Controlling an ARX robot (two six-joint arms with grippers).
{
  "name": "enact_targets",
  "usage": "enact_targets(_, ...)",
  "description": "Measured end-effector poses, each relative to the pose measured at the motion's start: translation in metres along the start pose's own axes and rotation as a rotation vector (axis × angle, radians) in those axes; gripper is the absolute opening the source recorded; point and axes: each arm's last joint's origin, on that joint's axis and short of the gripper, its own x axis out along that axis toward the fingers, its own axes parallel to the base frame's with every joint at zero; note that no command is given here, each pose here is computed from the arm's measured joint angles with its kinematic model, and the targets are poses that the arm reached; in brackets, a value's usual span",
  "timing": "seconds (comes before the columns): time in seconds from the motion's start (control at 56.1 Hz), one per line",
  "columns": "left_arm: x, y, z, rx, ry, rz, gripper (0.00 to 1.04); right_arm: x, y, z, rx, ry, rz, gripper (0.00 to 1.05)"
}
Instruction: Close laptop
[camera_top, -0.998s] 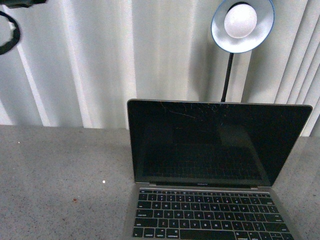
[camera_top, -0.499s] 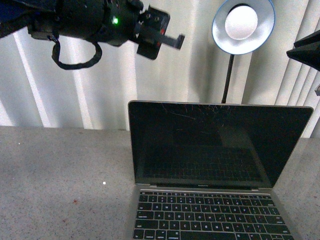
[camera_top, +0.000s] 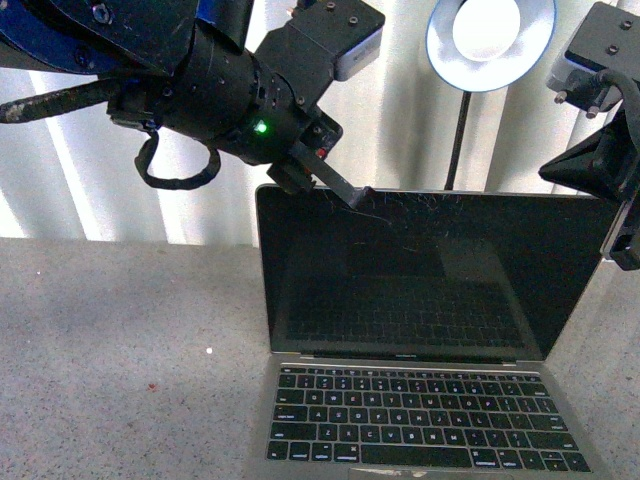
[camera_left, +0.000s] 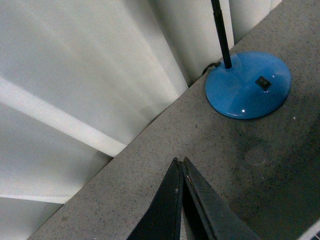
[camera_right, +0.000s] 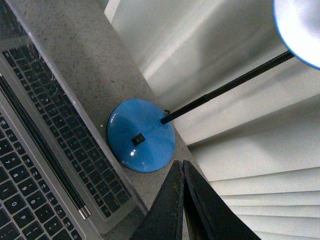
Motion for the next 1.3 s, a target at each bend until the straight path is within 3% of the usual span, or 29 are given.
enact_targets(0.392, -0.002, -0.014, -0.006, 0.026, 0.076, -0.136, 0.04, -0.004, 0.009, -0.002, -0.048, 0.032, 0.097, 0.03)
enact_targets(1.301, -0.012, -0.032, -0.029, 0.002, 0.151, -0.282, 0.04, -0.013, 0.051, -0.018, -0.067, 0.126, 0.344, 0.03)
